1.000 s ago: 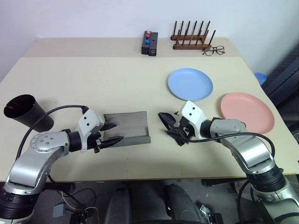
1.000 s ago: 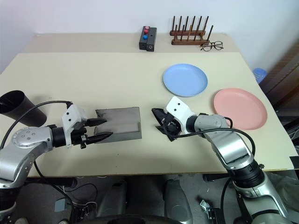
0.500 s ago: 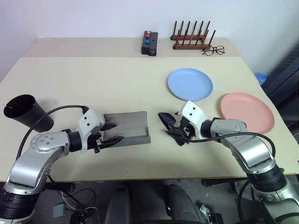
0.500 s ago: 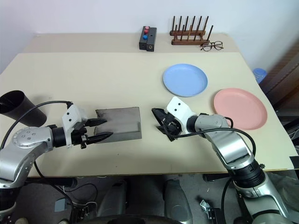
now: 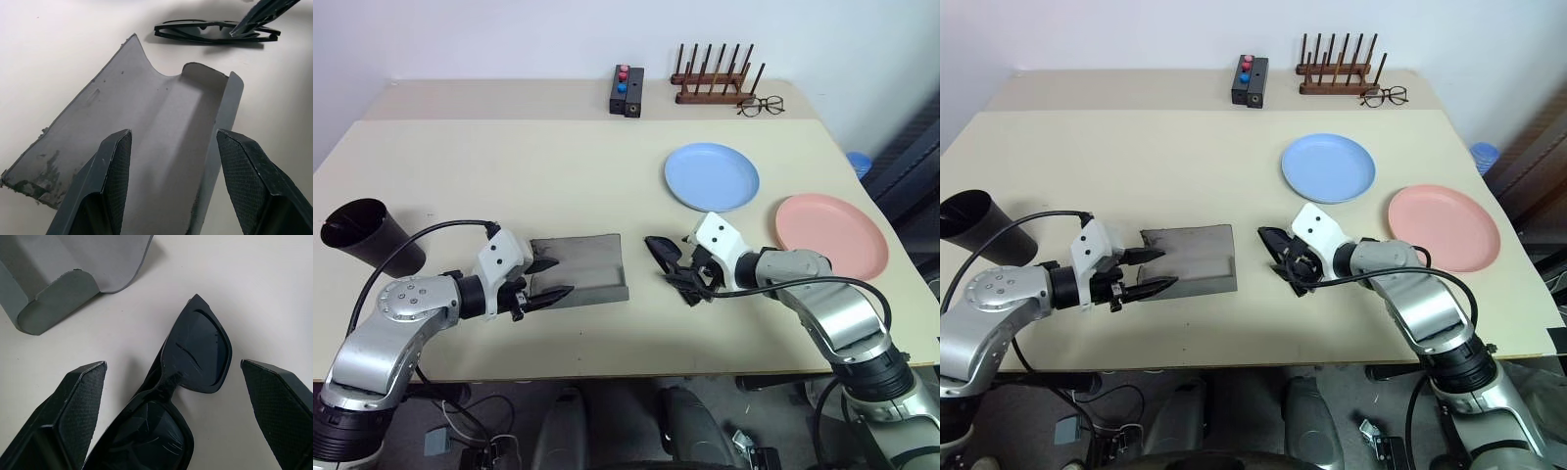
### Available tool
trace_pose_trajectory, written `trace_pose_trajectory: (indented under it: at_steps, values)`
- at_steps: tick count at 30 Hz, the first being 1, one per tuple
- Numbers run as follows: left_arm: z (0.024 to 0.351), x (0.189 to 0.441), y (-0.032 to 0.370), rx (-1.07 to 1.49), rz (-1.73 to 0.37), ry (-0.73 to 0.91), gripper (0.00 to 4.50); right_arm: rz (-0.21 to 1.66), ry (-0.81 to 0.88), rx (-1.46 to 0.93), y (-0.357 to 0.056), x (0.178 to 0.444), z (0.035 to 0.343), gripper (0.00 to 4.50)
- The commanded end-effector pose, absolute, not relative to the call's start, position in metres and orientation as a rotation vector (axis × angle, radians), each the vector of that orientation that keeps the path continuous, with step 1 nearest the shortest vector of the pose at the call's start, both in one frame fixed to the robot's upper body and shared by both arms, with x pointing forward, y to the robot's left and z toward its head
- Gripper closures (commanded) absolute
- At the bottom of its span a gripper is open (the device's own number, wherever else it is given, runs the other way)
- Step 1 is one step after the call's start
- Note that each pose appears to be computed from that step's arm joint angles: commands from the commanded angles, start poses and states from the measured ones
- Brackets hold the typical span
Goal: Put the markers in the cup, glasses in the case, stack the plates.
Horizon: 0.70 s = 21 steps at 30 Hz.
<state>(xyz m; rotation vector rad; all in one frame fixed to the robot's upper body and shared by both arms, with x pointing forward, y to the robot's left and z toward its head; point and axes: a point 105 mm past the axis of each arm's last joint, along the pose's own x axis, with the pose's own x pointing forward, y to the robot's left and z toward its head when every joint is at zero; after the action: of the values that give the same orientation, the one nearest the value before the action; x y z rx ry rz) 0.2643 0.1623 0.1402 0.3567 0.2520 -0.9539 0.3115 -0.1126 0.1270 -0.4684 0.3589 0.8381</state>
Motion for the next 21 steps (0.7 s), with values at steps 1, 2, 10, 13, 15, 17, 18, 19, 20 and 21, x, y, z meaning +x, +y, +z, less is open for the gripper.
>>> trace_pose_trajectory:
  at_steps: [1,2,10,13,15,17,18,19,20,21]
  values:
    - [0.148,0.259,0.156,0.372,-0.978,0.222,1.71,0.787,0.406,-0.296,-0.117,0.314,0.129,0.00]
    - [0.148,0.259,0.156,0.372,-0.979,0.222,1.71,0.780,0.418,-0.270,-0.117,0.314,0.128,0.00]
    - [0.148,0.258,0.155,0.375,-0.982,0.222,1.71,0.758,0.429,-0.256,-0.121,0.314,0.126,0.00]
    - [0.147,0.258,0.155,0.376,-0.983,0.224,1.71,0.766,0.425,-0.268,-0.124,0.313,0.126,0.00]
    - [0.147,0.258,0.155,0.378,-0.984,0.226,1.71,0.769,0.421,-0.270,-0.126,0.313,0.127,0.00]
    - [0.147,0.258,0.156,0.378,-0.986,0.227,1.71,0.789,0.401,-0.283,-0.128,0.311,0.131,0.00]
    - [0.147,0.258,0.156,0.378,-0.986,0.227,1.71,0.797,0.392,-0.288,-0.129,0.311,0.132,0.00]
    - [0.147,0.258,0.156,0.378,-0.987,0.227,1.71,0.822,0.364,-0.301,-0.129,0.309,0.136,0.00]
    - [0.148,0.259,0.156,0.377,-0.987,0.226,1.71,0.845,0.335,-0.320,-0.129,0.307,0.140,0.00]
    - [0.148,0.259,0.156,0.377,-0.987,0.226,1.71,0.871,0.295,-0.358,-0.130,0.306,0.145,0.00]
